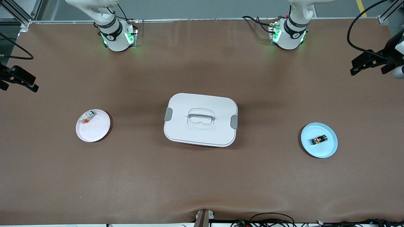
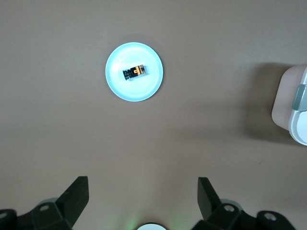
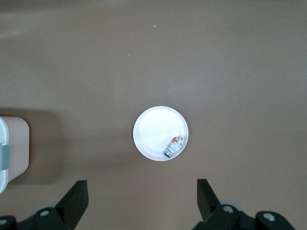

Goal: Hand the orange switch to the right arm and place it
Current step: 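Move the left gripper down over the orange switch on the blue plate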

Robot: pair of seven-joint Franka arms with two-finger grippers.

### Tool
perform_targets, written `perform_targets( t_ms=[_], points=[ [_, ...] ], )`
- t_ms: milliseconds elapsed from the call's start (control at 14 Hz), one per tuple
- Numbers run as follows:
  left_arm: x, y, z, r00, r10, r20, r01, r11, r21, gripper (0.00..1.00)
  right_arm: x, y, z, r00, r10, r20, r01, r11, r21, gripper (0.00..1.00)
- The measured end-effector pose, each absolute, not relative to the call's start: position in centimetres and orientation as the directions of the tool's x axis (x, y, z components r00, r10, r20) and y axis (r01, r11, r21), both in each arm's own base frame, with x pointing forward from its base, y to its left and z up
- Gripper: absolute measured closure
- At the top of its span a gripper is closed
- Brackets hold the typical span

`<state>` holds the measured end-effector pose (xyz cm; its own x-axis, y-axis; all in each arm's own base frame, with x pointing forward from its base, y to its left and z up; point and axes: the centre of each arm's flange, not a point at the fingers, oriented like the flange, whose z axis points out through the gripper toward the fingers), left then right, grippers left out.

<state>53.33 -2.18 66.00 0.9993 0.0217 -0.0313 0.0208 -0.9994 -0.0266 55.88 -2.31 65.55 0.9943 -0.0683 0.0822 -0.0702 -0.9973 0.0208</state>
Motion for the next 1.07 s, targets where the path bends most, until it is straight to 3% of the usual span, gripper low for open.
perform_targets(
  t_ms=[641,1068],
  points=[
    [54.7,-1.4,64.3,0.999,0.032,-0.04,0.031,-0.999,-0.024,0.0,55.9,-2.3,65.5,0.994,-0.068,0.082,-0.069,-0.997,0.021,0.0],
    [59.5,1.7,54.4,0.999,0.052,-0.001,0.052,-0.999,-0.016,0.0,55.9,-2.3,65.5,0.994,-0.068,0.082,-0.069,-0.997,0.021,0.0]
  ],
)
